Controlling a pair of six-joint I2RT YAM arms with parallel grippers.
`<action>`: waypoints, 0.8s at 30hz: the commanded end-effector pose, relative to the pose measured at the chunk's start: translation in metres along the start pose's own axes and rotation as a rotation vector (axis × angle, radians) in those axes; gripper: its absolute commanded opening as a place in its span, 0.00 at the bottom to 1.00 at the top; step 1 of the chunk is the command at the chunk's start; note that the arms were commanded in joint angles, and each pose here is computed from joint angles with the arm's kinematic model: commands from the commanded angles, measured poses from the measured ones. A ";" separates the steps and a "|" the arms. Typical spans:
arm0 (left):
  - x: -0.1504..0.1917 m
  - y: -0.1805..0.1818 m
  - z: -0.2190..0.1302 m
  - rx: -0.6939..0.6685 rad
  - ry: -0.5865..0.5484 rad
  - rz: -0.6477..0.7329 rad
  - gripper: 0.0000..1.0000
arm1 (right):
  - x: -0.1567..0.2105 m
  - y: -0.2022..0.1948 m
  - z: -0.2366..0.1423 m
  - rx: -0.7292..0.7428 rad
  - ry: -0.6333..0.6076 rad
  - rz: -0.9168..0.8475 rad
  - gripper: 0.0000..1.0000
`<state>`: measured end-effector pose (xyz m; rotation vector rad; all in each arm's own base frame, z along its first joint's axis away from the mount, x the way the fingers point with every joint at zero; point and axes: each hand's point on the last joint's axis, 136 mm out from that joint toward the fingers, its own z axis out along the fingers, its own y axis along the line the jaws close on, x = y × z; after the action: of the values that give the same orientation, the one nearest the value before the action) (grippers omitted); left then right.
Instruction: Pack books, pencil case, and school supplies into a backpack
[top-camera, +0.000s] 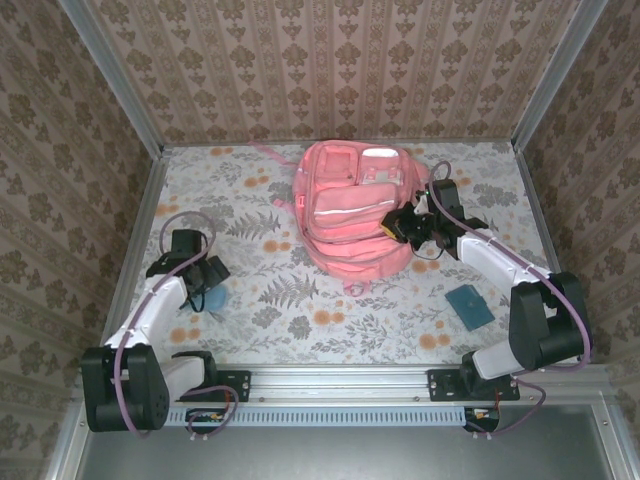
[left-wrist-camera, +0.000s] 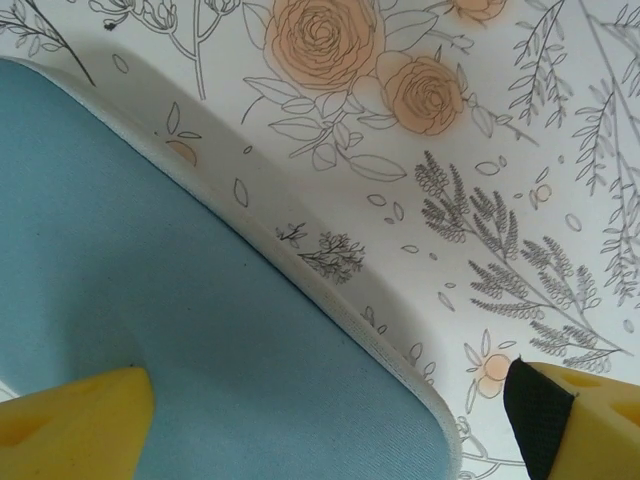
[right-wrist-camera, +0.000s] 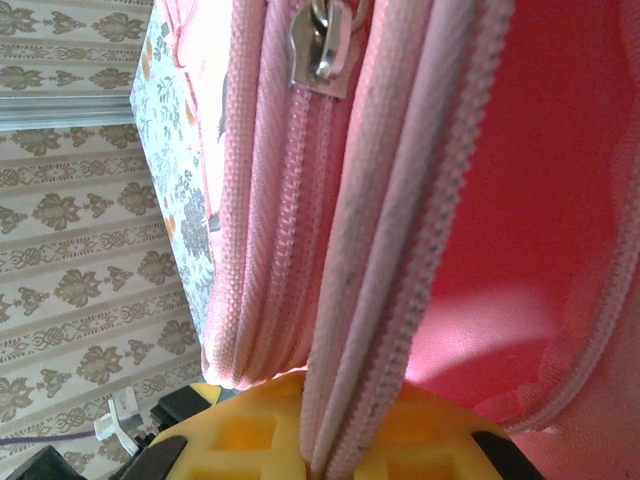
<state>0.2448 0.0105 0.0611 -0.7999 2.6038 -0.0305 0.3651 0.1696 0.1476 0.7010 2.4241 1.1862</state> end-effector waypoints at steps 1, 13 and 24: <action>0.028 -0.005 0.011 0.053 0.114 -0.078 0.94 | -0.003 0.020 0.002 -0.042 -0.005 -0.069 0.00; 0.094 -0.113 -0.005 0.317 0.247 0.141 0.93 | 0.000 0.010 0.005 0.012 -0.011 -0.064 0.03; 0.084 -0.162 -0.051 0.342 0.190 0.448 0.94 | 0.016 0.006 -0.035 0.199 -0.046 -0.351 0.69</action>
<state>0.2513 -0.1811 0.0822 -0.1718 2.7740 -0.4796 0.3481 0.1630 0.1413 0.5442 2.5206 0.9315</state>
